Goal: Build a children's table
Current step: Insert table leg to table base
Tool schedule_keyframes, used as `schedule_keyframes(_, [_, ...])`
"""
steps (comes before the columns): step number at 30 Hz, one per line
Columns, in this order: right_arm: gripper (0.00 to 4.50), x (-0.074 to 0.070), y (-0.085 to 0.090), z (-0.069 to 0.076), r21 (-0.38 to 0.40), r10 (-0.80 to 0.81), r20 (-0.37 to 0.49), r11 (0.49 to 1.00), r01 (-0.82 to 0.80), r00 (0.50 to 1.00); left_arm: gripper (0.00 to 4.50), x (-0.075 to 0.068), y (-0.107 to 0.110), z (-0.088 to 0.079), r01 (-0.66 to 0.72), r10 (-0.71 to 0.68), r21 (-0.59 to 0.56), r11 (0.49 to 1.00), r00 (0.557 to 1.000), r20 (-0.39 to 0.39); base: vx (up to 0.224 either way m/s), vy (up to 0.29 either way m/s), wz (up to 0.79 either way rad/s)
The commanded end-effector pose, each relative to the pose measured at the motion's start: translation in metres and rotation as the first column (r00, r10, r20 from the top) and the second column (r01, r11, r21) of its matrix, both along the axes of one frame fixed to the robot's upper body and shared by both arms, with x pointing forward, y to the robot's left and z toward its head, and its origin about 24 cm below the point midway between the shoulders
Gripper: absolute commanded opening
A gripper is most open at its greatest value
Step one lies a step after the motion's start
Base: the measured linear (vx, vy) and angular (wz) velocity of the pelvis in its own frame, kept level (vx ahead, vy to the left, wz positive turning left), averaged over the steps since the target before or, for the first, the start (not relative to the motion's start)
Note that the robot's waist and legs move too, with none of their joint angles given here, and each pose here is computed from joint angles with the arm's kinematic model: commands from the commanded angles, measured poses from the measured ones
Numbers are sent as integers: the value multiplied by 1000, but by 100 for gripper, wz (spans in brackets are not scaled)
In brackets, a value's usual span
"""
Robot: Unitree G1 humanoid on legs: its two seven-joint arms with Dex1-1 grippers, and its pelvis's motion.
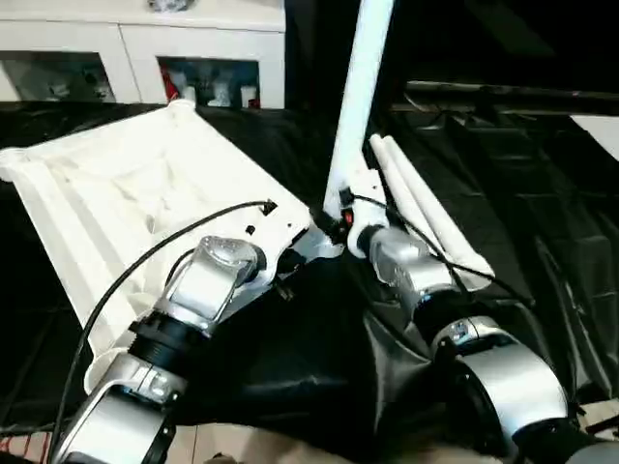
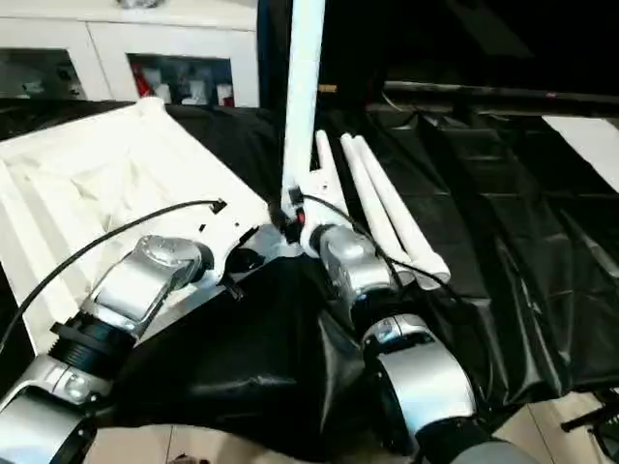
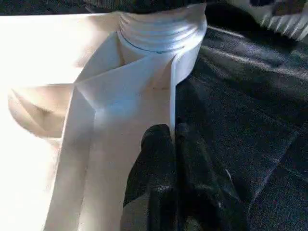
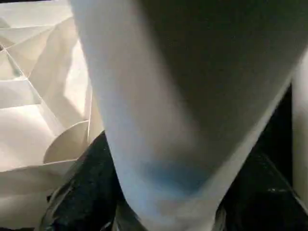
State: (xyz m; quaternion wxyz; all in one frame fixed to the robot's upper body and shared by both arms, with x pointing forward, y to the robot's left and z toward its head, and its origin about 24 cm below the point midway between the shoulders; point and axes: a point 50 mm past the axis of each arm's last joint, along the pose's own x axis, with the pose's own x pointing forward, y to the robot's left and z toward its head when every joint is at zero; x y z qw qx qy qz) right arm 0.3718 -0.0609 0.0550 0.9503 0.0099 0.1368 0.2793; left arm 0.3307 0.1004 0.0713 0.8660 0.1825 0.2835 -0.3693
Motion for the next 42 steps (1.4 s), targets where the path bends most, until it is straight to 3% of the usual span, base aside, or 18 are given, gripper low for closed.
schedule_keyframes(1, [318,-16,8,-29,-20,53,-143,998,-56,988,0,4,-16,26,74,-70,-39,996,992,106,0,0,0])
schedule_keyframes(9, [393,-9,8,-11,11,137,-66,991,-137,988,0,1,-13,27,133,-126,-54,990,985,119,0,0,0])
schedule_keyframes(22, [400,-4,-16,16,-28,292,55,956,-291,955,0,-7,0,24,217,-210,-60,974,971,111,0,0,0])
schedule_keyframes(39, [400,-17,-47,14,-80,417,13,906,-415,909,0,-17,11,20,332,-326,-60,941,941,87,0,0,0])
schedule_keyframes(42, [374,-20,-52,11,-102,442,-9,892,-441,897,0,-19,14,19,354,-349,-57,934,934,81,0,0,0])
